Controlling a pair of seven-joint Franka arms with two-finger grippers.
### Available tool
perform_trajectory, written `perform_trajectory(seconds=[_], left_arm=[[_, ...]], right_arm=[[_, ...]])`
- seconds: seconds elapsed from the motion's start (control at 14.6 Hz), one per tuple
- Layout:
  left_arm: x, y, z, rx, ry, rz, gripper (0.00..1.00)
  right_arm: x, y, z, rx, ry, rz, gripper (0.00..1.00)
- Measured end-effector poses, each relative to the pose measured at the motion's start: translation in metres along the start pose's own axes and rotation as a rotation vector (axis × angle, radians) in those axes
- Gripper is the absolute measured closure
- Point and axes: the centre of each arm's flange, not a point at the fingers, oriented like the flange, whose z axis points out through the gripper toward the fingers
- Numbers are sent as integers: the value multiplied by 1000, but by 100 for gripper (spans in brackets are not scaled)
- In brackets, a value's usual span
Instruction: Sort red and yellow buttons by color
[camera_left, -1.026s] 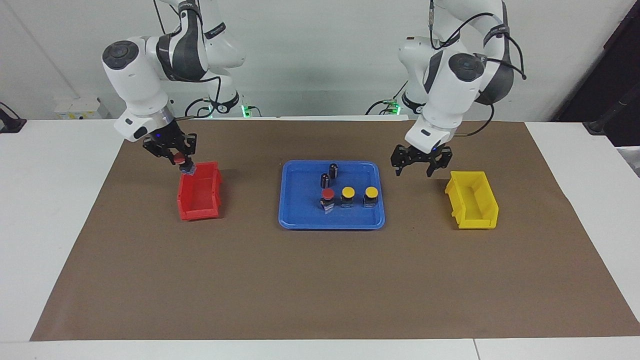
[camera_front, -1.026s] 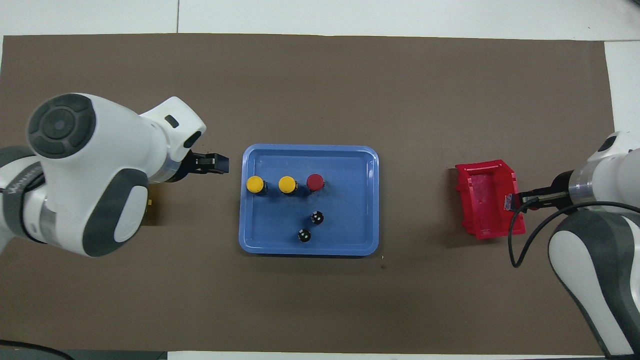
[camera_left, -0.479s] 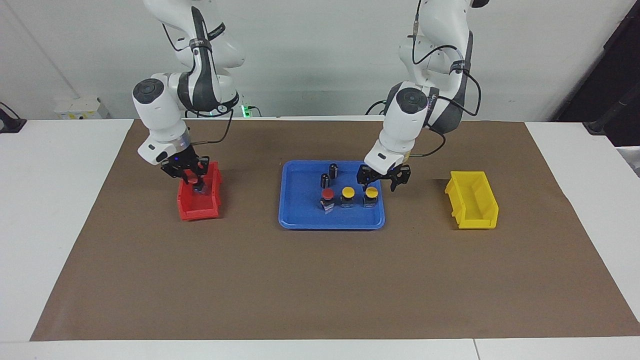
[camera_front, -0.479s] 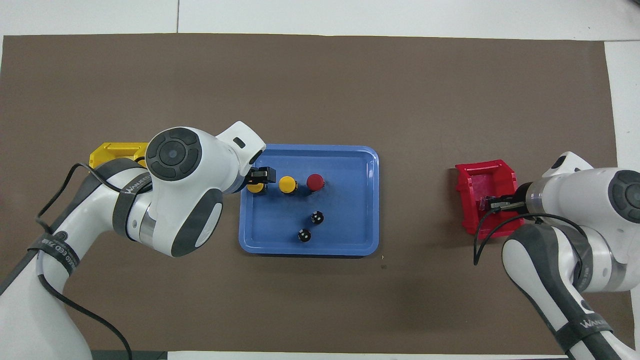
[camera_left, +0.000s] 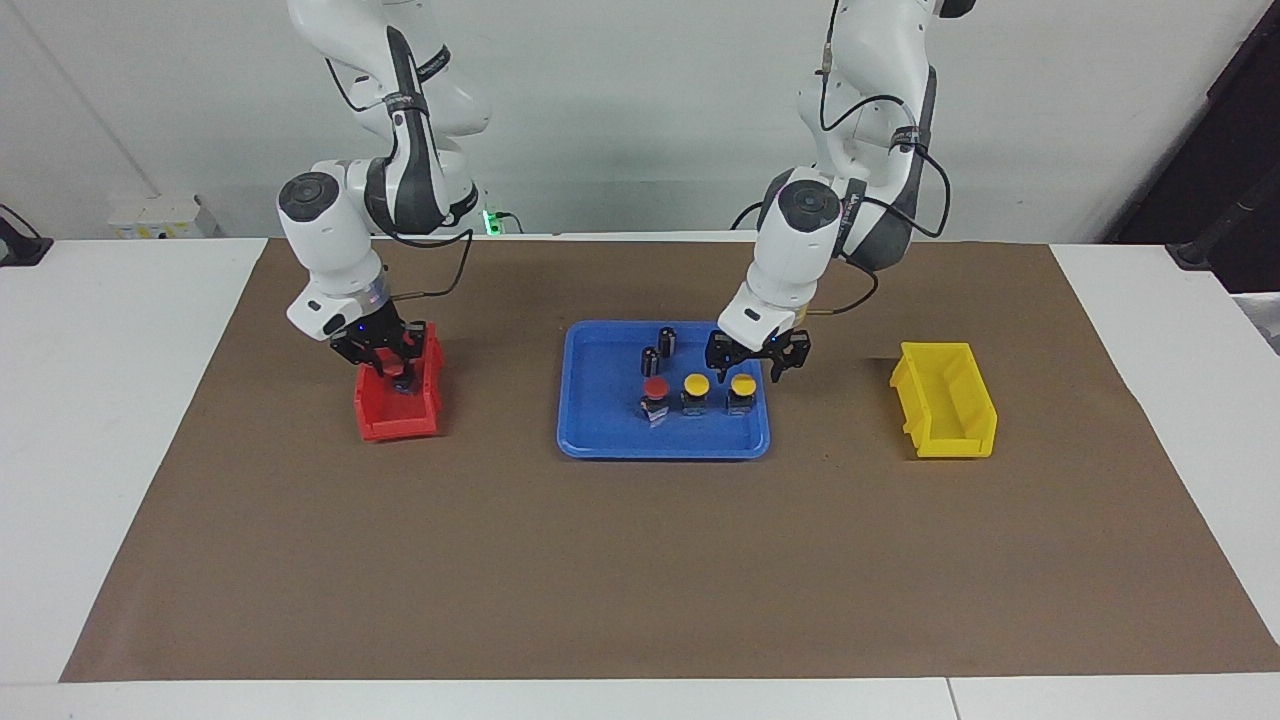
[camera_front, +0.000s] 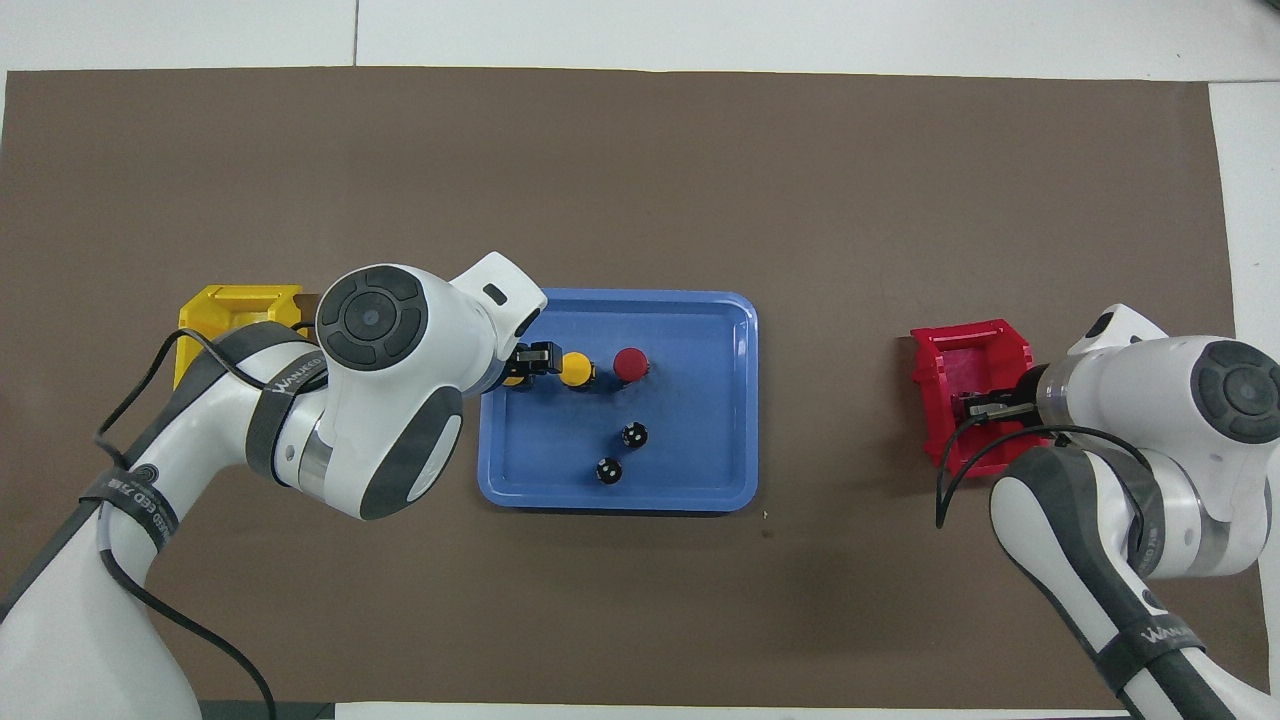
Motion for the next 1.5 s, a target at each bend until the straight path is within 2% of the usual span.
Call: perform_trajectory(seconds=[0.14,0.27,0.48,0.75,0.82,0.89,0.96,1.09,1.37,1.5], left_arm=[[-2,3,0,-3,5,-2,16],[-1,3,1,-4,7,-4,16],[0,2,3,-6,12,-8,20],[1,1,11,-1,6,-11,22],[1,1,12,-1,6,-12,26],[1,1,12,-2,7,-13,26],[1,0,13,-2,7,-18,31],[1,0,17,1,3,-28,56],[4,0,14,0,6,-36,58],[10,0,-3,16,-24,-41,58]], right_arm=[[12,-1,-21,3,-25,-6,35],[27,-3,-55,5,-46,-12,35],[45,-10,-111,7,-60,-27,34],[55,-31,-176,43,-67,-13,30],[55,-34,-185,45,-72,-15,30],[55,-35,-191,47,-74,-14,29],[55,-36,-194,49,-74,-6,28],[56,-38,-193,53,-74,18,26],[60,-62,-189,51,-64,40,26],[62,-78,-187,50,-39,54,26]])
